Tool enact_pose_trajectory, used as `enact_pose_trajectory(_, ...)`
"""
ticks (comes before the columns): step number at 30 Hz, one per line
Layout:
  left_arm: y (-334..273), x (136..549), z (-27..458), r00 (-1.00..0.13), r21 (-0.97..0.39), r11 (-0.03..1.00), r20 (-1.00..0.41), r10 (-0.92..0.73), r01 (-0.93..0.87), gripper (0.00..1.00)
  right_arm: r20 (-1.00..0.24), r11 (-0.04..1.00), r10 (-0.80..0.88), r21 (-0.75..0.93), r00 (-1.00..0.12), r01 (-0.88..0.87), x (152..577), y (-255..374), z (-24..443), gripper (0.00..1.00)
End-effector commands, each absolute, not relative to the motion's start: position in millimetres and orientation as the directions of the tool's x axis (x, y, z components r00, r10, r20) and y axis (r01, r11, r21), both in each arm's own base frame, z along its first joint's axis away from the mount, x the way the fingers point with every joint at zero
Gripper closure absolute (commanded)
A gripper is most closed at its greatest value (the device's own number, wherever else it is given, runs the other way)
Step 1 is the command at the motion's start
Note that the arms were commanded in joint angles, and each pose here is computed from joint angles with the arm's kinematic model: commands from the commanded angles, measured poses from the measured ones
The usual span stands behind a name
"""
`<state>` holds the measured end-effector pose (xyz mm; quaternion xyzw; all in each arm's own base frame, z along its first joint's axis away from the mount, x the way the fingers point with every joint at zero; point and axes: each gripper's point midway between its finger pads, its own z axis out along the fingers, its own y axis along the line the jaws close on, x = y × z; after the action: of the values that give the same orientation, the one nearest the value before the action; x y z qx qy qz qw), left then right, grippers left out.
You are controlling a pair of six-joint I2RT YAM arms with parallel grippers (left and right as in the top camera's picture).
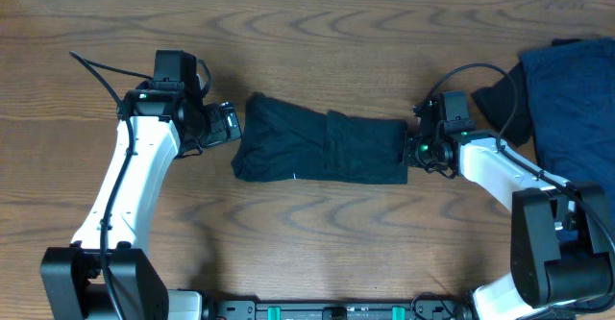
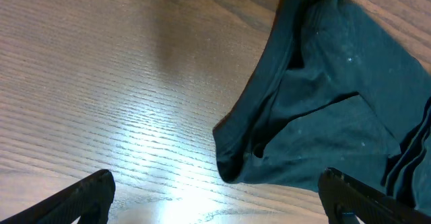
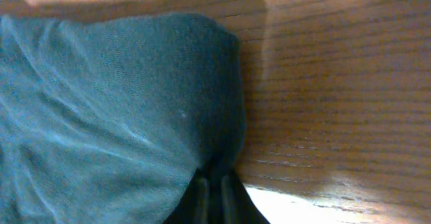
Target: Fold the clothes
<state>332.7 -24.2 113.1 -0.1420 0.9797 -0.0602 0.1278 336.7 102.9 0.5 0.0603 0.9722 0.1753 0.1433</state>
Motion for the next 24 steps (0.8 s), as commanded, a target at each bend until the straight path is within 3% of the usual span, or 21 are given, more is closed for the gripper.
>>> enact_pose_trajectory(1,-22.0,329.8,106.9,-0.93,-0.141,0.952,-0.215,-0.297,-0.272,0.02,-0.254,0.93,0.171,0.361,-0.952,0.07,334.9,102.8,-0.4,0.99)
enact_pose_trajectory(17,-22.0,329.8,106.9,-0.93,-0.141,0.952,-0.215,-0.297,-0.272,0.02,-0.316,0.917,0.333,0.33,-0.888,0.226,335.1,-1.6,43.1,0.99)
enact_pose_trajectory(24,-22.0,329.9,107.0,-0.93,-0.141,0.952,-0.215,-0.297,-0.272,0.02,-0.381,0.865,0.355,0.481,-0.854,0.145,347.6,12.2,97.1,0.99)
